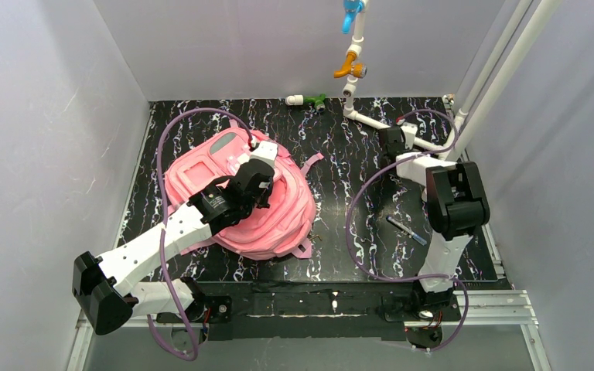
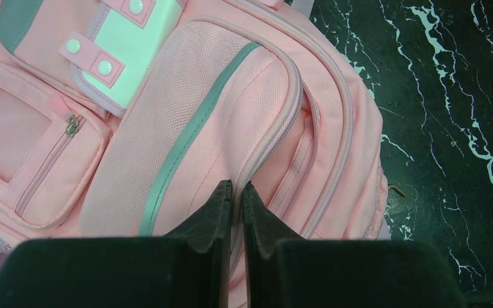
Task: Pack the student bag
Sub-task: Pick up the stationery from the center of the board, then place the stationery in the student bag.
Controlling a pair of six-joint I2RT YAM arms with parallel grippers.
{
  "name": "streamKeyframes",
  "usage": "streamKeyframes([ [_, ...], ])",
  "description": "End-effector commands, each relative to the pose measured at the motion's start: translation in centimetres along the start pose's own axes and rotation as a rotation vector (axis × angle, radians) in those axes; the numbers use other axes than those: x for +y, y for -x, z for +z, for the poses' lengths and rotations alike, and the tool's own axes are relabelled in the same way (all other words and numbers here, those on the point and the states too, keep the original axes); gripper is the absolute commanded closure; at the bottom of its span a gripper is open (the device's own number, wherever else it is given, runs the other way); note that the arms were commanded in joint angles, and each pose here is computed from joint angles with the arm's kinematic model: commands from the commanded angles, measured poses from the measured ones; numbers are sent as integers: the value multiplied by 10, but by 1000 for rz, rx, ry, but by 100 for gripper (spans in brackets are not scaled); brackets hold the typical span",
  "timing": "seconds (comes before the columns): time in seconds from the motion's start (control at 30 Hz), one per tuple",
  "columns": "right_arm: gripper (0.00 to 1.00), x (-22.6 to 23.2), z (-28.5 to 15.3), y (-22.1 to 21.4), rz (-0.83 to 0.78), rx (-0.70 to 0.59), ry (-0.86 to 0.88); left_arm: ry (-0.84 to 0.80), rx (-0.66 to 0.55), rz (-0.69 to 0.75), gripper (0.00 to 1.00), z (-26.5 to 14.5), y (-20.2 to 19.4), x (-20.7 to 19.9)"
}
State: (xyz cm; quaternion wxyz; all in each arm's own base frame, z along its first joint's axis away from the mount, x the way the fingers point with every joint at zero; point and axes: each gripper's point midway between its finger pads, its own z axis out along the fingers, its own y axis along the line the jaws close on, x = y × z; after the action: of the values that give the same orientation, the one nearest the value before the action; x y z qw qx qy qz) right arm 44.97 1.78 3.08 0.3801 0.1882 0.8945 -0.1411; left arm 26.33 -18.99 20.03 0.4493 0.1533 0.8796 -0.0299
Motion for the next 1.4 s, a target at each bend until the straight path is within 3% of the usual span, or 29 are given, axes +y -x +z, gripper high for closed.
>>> streamKeyframes([
  [0.0, 96, 55, -60, 10, -144, -73, 275, 52, -92, -65, 100, -16, 24, 13],
  [0.1, 99, 108, -121, -2, -235, -77, 564, 79, -110, -75, 100, -18, 27, 19],
  [0.3, 98, 172, -281, -41, -304, -43, 1344, 105, -135, -88, 100, -22, 30, 26],
  [0.43, 98, 197, -347, -80, -308, 119, 1591, 105, -140, -76, 100, -22, 30, 27],
  [0.5, 98, 207, -373, -88, -310, 106, 1670, 96, -137, -69, 100, -22, 31, 25],
  [0.67, 98, 235, -393, -93, -249, 121, 1729, 72, -135, -77, 100, -23, 33, 21],
  [0.8, 93, 257, -390, -84, -162, 26, 1683, 68, -136, -79, 100, -25, 33, 21],
  [1.03, 69, 295, -370, -84, 33, -18, 1595, 62, -130, -92, 100, -24, 30, 19],
  [1.2, 42, 295, -363, -77, 3, -61, 1538, 70, -137, -95, 100, -26, 31, 22],
  [1.37, 27, 277, -352, -85, -107, -63, 1445, 74, -133, -88, 100, -25, 29, 22],
])
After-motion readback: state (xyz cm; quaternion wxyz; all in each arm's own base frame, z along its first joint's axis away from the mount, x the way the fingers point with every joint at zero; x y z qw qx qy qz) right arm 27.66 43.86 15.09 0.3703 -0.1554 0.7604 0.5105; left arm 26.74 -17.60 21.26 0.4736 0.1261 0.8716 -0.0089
